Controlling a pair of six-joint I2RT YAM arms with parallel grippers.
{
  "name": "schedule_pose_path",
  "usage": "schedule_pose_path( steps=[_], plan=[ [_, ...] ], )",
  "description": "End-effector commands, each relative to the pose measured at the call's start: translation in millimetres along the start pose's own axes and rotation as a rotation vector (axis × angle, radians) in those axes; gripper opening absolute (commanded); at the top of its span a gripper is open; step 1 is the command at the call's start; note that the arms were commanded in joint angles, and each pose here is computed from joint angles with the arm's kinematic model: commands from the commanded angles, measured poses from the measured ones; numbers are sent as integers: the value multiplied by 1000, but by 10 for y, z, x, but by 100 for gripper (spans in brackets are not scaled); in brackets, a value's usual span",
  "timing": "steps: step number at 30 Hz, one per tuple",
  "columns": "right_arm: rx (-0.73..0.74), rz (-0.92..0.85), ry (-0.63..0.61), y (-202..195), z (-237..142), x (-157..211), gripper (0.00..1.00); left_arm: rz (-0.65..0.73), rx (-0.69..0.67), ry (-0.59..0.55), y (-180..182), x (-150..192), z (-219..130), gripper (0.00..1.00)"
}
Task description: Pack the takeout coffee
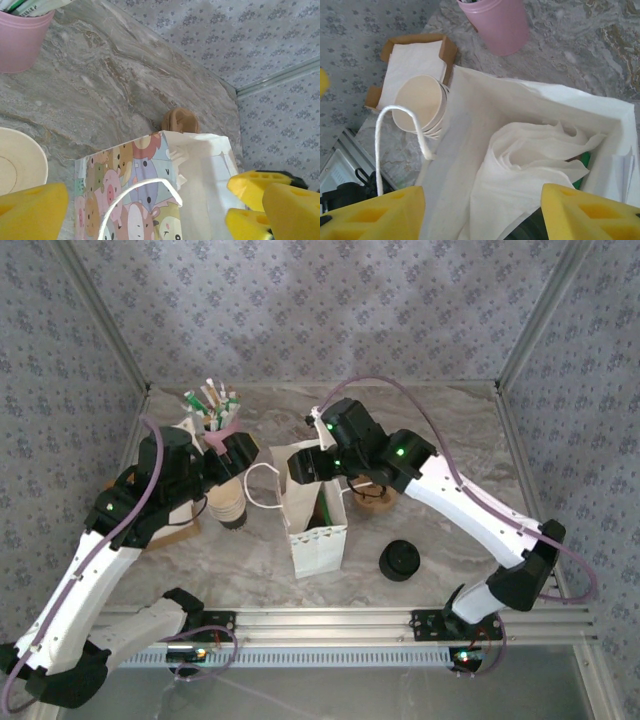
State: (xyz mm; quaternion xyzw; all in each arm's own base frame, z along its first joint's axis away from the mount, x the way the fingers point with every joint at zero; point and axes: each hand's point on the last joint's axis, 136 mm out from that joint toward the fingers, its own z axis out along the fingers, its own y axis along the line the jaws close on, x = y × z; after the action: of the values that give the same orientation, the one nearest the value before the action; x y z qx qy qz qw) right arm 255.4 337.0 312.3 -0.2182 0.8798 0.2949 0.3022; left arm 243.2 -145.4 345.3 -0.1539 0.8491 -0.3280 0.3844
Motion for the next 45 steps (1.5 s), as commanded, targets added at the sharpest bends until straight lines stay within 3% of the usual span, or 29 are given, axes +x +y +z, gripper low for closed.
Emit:
schedule_pose_path(
  steps=[1,10,15,25,34,39,45],
  plan=[
    [-28,-43,-39,92,-259,-83,69,73,44,10,-88,28,-35,99],
    [-36,-102,-137,5,-581,-155,83,184,56,39,-164,179,5,99],
    [-10,-124,-181,-105,-740,-143,100,202,38,24,-134,182,21,99],
    [125,0,-270,-845,-1172,11,100,198,-67,-9,288,264,-132,99],
    [408,56,-368,-1641,-1485,384,100,210,-336,-185,1095,166,-493,99],
    [573,91,-495,-2042,-1639,536,100,230,-495,-332,1501,65,-564,99],
    [641,89,-539,-2369,-1572,706,100,280,-647,-507,1785,-96,-555,99]
  ],
)
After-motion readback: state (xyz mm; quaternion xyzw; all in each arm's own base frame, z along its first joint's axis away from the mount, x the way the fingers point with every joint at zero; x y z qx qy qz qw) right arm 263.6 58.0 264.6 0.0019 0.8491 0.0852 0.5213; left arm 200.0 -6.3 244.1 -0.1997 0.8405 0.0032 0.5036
